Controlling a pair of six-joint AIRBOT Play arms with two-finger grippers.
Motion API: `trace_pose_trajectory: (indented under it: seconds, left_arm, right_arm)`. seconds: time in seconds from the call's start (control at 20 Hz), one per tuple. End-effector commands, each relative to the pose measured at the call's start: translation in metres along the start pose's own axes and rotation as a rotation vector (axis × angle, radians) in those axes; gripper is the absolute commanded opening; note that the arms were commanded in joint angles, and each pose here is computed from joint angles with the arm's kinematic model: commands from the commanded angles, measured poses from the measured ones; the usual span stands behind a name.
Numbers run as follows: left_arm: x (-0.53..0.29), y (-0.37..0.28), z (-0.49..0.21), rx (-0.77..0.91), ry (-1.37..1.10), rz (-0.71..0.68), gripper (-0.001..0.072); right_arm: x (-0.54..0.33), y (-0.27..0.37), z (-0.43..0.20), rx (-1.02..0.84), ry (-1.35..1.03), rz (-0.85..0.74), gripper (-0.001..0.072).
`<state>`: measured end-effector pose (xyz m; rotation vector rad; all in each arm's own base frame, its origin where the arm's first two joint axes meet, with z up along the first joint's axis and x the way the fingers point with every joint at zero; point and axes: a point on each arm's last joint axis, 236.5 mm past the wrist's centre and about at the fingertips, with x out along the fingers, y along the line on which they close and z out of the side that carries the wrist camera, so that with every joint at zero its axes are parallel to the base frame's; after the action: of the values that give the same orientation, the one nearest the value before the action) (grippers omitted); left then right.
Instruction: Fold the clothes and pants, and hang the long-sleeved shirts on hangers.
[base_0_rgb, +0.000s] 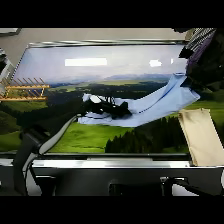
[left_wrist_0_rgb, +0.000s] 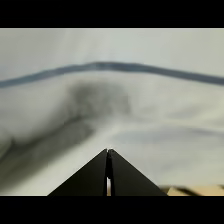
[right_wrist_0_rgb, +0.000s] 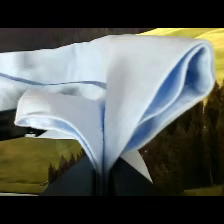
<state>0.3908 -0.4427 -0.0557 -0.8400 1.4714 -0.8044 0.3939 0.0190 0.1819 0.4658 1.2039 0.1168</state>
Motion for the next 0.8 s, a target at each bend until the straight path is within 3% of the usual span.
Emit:
trace_pose_trajectory:
  seconds: [0.0,0.2,0.4,0.75]
  left_arm:
    - [-0.091,0.002,0.014,0.151,0.003,0.112,0.0019]
    - [-0.227,-0.011,0.05,0.242,-0.205,0.222,0.0019]
    - [-0.347,-0.005,0.053,0.207,-0.367,0.286,0.002]
    - [-0.451,0.027,0.041,0.093,-0.504,0.316,0.0021]
  right_arm:
    - [0.0,0.029,-0.005,-0.013,0.016,0.106,0.0036]
    - [0.017,0.087,-0.015,-0.082,0.017,0.167,0.0036]
    - [0.053,0.17,-0.033,-0.153,0.012,0.254,0.0036]
    - [0.171,0.263,-0.079,-0.208,0.081,0.31,0.0036]
